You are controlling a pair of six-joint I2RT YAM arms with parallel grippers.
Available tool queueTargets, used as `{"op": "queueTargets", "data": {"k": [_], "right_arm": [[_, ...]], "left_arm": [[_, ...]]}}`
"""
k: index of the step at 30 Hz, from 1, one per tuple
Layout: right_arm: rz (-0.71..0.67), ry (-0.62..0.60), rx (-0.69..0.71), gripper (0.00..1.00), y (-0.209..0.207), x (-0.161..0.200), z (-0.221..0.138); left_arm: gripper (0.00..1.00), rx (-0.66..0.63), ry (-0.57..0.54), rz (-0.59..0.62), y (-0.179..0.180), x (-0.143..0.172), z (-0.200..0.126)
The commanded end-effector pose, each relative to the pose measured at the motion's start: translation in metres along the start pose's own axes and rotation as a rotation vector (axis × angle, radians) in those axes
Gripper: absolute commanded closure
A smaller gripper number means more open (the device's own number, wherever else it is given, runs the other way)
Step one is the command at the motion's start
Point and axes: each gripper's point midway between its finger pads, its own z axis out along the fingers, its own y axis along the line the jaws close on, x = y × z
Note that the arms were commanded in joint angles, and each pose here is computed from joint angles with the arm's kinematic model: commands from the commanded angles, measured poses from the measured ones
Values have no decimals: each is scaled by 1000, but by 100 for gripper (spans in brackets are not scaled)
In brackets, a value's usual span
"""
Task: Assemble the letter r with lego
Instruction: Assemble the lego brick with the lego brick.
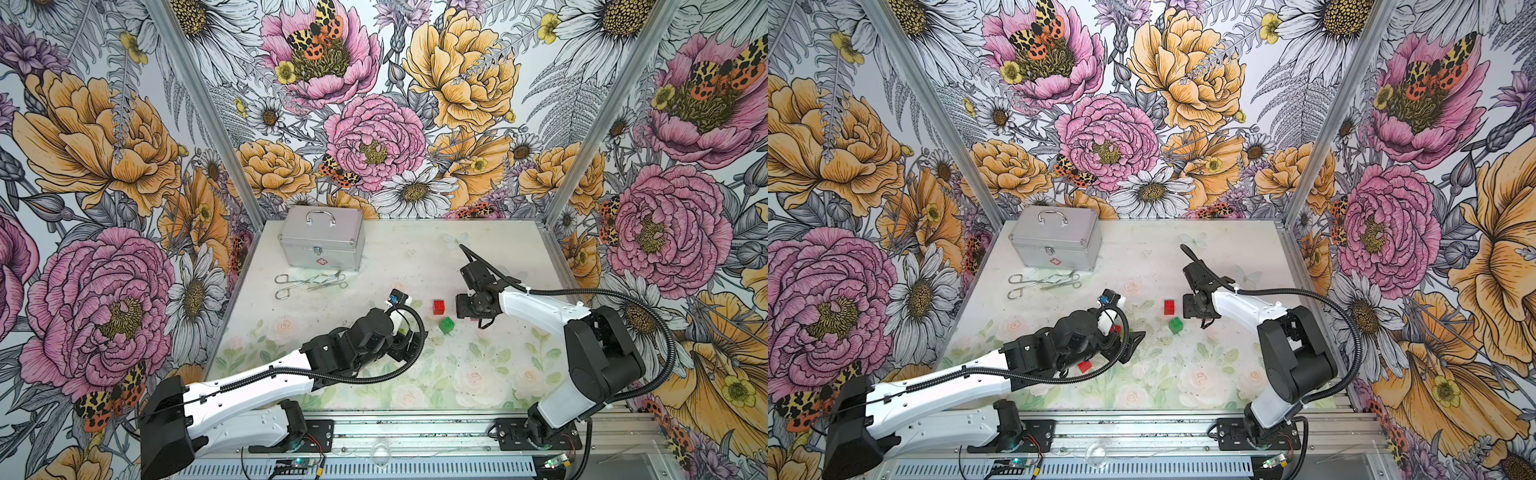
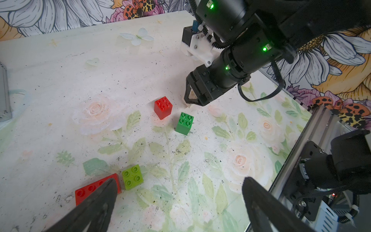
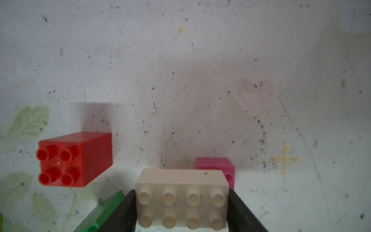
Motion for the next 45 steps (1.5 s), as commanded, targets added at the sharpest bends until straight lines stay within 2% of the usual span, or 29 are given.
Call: {"op": "queueTargets", "data": {"k": [1,21,29,35,40,45], "right_arm": [[31,244,65,68,-22,63,25],[95,289,-9,68,-6,64,27],[90,248,-37,68,10,49,19],[72,244,3,68,0,47,17],[54,283,65,69,-13,56,30],[62,291,55,68,-10,56,31]], "left_arm": [[1,13,-17,6,-3,-1,-2],[1,21,1,66,-6,-5,4],[1,12,-11,56,1,-5,-1],[1,11,-22,46,4,-4,-7],[1,12,-26,40,5,-3,-8],[1,14,-31,28,5,-3,-9]]}}
